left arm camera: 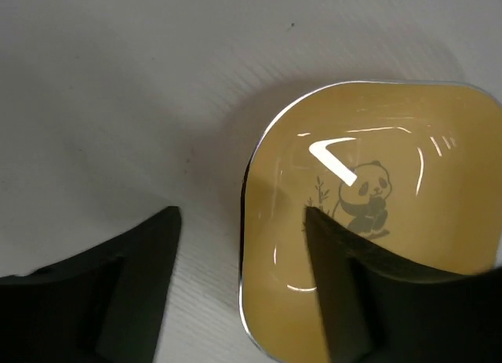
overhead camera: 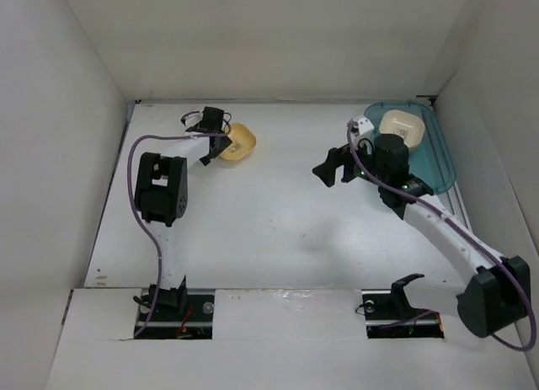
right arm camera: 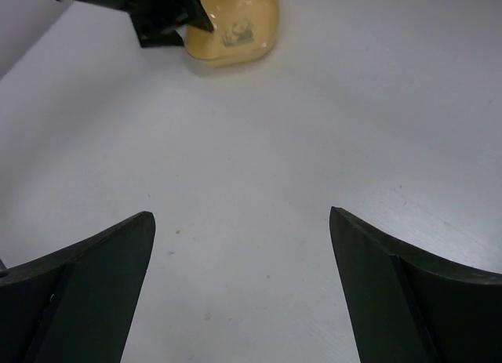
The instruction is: Place the plates into the plastic bin on the countertop
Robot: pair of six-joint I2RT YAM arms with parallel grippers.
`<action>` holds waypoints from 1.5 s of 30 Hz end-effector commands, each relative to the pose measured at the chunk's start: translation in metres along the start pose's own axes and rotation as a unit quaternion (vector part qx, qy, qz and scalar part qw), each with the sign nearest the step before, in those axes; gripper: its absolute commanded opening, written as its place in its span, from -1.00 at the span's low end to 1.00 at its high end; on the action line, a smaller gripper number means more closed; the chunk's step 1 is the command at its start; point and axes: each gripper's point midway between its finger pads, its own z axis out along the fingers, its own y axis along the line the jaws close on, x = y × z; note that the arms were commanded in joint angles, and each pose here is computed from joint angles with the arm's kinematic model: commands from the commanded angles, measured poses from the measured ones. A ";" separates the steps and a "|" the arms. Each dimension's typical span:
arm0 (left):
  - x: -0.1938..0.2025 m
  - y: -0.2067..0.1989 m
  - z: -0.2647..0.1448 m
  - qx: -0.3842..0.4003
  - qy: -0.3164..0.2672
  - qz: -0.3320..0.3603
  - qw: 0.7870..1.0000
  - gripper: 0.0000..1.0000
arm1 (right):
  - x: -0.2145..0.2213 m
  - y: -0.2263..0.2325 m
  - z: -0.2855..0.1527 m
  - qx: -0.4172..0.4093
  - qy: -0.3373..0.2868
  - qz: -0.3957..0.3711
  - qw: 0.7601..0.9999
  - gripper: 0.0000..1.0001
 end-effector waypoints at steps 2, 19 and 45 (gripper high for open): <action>-0.004 -0.008 0.004 -0.015 0.005 0.013 1.000 -0.10 | -0.043 0.032 -0.031 -0.022 -0.072 -0.049 0.996 0.95; 0.021 -0.038 -0.190 0.184 -0.034 0.078 0.979 -1.00 | -0.039 0.024 0.013 0.013 -0.030 -0.084 0.996 0.93; 0.051 -0.035 -0.270 0.241 -0.043 0.124 0.962 -1.00 | -0.061 0.052 0.057 -0.064 -0.048 -0.041 0.996 0.91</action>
